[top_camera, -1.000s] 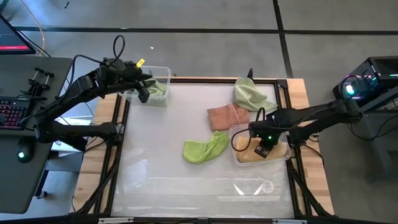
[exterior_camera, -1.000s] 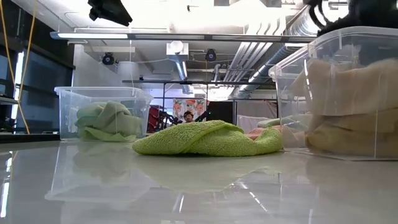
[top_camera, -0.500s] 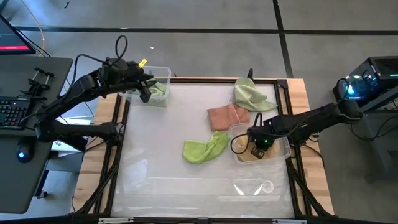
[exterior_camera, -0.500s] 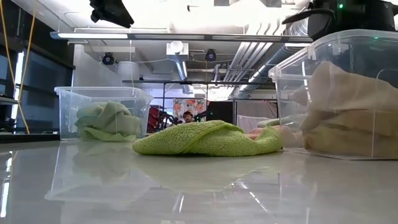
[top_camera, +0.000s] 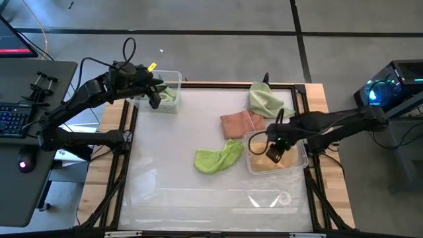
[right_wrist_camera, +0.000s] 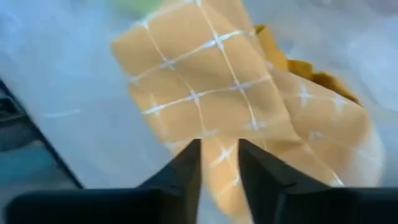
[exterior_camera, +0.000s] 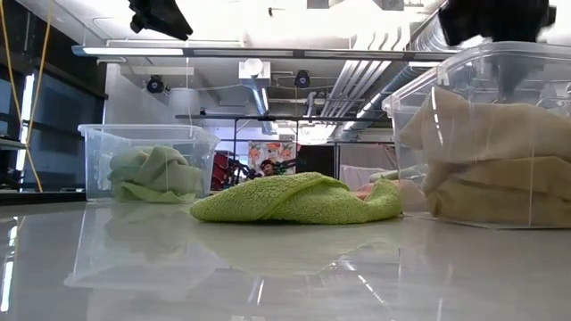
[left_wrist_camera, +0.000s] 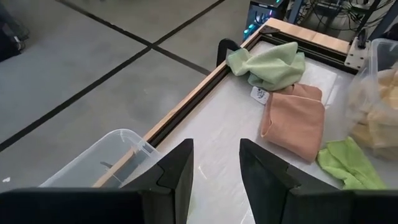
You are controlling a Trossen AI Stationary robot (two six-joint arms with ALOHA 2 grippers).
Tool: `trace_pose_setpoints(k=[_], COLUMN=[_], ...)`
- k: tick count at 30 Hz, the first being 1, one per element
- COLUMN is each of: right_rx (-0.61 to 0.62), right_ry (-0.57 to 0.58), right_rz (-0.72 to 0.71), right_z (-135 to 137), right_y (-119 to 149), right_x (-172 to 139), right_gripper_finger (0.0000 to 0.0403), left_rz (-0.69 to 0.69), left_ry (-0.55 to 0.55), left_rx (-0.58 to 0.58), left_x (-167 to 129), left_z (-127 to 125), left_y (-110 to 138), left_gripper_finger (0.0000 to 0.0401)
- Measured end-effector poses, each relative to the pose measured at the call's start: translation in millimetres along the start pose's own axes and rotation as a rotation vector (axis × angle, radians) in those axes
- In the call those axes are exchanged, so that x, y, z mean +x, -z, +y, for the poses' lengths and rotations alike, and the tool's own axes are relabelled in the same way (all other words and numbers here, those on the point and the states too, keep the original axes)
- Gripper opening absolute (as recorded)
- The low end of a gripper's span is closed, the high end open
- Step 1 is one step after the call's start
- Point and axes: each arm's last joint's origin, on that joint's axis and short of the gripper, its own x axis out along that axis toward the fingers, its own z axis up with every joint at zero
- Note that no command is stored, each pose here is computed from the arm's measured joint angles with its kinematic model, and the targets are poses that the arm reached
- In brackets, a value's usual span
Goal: Sort towels by color in basket
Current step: Put the yellow patterned towel into the right transparent bin, then put the light green towel into the left transparent bin
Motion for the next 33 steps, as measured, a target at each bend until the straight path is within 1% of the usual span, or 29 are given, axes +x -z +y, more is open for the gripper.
trace_pose_setpoints(k=[3, 5, 7, 10, 12, 13, 14, 16, 18, 20, 22, 25, 29, 31, 33], right_rx=[0.063, 0.107, 0.132, 0.132, 0.14, 0.151, 0.173, 0.227, 0.259, 0.247, 0.215, 0.164, 0.071, 0.028, -0.012], right_ry=[-0.002, -0.025, -0.054, -0.066, -0.035, -0.002, 0.041, 0.127, 0.214, 0.288, 0.339, 0.406, 0.513, 0.537, 0.493], right_rz=[-0.036, -0.089, -0.18, -0.393, -0.557, -0.626, -0.675, -0.707, -0.688, -0.654, -0.594, -0.467, -0.313, -0.245, -0.168], right_z=[2, 6, 10, 17, 20, 19, 16, 6, -5, -16, -27, -49, -80, -96, -113], right_y=[0, -2, -6, -17, -24, -28, -32, -40, -49, -60, -75, -99, -131, -146, -159], right_x=[-26, -40, -53, -67, -73, -75, -76, -75, -71, -67, -61, -48, -24, -11, 4], right_gripper_finger=[0.0145, 0.0169, 0.0185, 0.0195, 0.0196, 0.0196, 0.0197, 0.0197, 0.0198, 0.02, 0.0207, 0.0226, 0.0249, 0.0253, 0.0254], left_rz=[0.0, 0.002, 0.004, 0.006, 0.009, 0.012, 0.016, 0.025, 0.031, 0.028, 0.022, 0.018, 0.01, 0.001, 0.004], left_ry=[0.001, 0.009, 0.035, 0.081, 0.108, 0.123, 0.135, 0.15, 0.155, 0.16, 0.164, 0.155, 0.141, 0.14, 0.14], left_rx=[-0.016, -0.016, -0.017, -0.017, -0.017, -0.018, -0.017, -0.018, -0.031, -0.034, -0.033, -0.038, -0.127, -0.173, -0.213], left_x=[0, 0, 0, 0, 0, 0, 0, 0, 0, -1, -1, 1, 6, 7, 10], left_z=[0, 0, -1, -2, -3, -4, -4, -4, -5, -6, -7, -8, -8, -8, -9], left_y=[0, 0, 0, 0, 1, 1, 1, 2, 2, 2, 2, 1, -2, -4, -5], left_gripper_finger=[0.0115, 0.0115, 0.0115, 0.0115, 0.0115, 0.0115, 0.0115, 0.0115, 0.0115, 0.0115, 0.0115, 0.0115, 0.0115, 0.0115, 0.0115])
